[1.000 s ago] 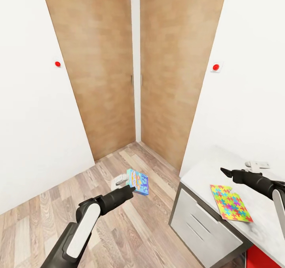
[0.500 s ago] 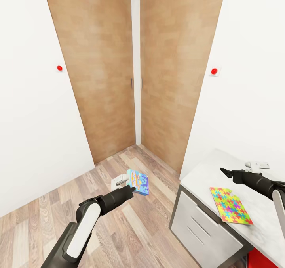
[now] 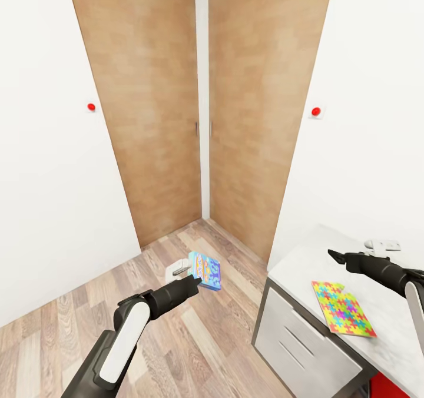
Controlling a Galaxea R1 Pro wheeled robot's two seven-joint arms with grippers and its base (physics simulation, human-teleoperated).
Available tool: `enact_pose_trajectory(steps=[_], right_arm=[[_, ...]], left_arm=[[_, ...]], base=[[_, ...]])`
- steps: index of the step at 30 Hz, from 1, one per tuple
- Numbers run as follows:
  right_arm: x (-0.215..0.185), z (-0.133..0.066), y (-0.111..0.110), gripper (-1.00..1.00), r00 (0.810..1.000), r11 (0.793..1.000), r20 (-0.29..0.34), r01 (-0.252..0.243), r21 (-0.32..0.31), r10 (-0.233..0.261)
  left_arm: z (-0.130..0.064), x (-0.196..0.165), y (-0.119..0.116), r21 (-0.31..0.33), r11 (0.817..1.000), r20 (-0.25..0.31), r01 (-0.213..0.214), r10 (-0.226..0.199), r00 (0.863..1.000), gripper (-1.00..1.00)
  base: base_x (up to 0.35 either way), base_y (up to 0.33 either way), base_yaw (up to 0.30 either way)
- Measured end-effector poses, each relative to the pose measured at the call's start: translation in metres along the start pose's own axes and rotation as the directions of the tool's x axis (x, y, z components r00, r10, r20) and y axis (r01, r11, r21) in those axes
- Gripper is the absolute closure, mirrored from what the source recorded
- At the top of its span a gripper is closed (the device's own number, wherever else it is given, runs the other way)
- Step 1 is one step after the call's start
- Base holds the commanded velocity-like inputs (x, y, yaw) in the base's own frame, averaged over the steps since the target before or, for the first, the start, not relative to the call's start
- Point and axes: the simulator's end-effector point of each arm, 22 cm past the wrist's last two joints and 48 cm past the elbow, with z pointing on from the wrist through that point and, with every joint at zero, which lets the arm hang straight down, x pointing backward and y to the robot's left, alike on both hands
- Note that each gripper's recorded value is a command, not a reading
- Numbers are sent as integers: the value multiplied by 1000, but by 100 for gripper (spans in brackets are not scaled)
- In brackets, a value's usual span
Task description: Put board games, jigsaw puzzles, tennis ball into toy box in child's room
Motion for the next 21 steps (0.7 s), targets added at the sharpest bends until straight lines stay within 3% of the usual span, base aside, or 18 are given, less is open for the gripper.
enact_pose_trajectory(steps=[12,15,16,21], right_arm=[[-4,-3,5,-100,1000,1000,11,1,-25,-1],[-4,-3,9,-100,1000,999,11,1,-43,-1],[-4,-4,18,-100,1000,996,12,1,-84,0],[-5,-5,21,-100,1000,995,14,2,-97,-1]], left_arm=[[-2,-2,-3,4,1000,6,-6,6,1000,100],[-2,-3,-3,4,1000,6,-6,6,1000,100],[-2,-3,-3,4,1000,6,-6,6,1000,100],[-3,-5,-6,10,1000,11,-4,4,1000,100]], base=[[0,0,-18],[0,0,-179],[0,0,-256],[0,0,-271]])
